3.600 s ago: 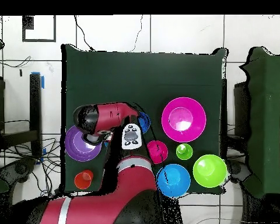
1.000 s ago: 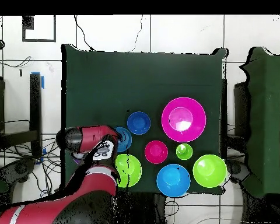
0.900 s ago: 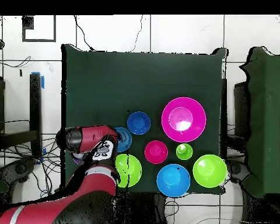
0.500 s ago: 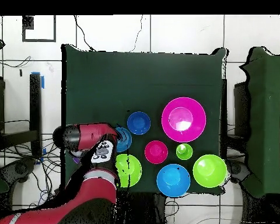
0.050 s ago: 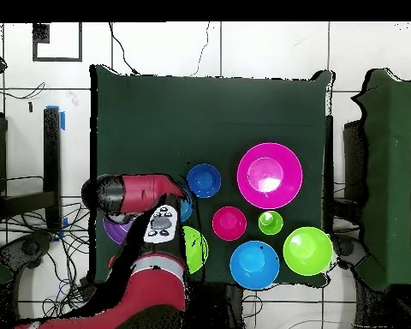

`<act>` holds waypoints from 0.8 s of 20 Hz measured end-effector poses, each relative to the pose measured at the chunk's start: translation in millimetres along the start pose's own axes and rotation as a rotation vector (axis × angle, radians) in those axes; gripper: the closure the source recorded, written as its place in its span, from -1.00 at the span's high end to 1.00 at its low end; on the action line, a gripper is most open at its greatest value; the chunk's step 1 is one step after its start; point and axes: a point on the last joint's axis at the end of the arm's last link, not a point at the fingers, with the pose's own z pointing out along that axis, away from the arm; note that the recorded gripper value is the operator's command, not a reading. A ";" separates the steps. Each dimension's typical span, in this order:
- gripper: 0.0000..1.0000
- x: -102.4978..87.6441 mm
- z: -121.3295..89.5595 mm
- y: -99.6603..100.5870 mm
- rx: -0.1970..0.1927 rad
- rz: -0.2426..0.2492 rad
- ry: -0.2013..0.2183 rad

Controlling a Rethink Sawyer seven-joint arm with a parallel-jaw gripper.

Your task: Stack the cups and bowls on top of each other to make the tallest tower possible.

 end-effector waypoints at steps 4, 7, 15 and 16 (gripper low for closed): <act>1.00 -13.5 -10.8 -11.2 -0.011 0.029 -0.001; 1.00 -20.3 -14.0 -17.7 -0.017 0.044 -0.001; 1.00 -24.4 -14.6 -29.5 -0.018 0.065 0.008; 1.00 -23.7 -15.1 -31.0 -0.018 0.067 0.010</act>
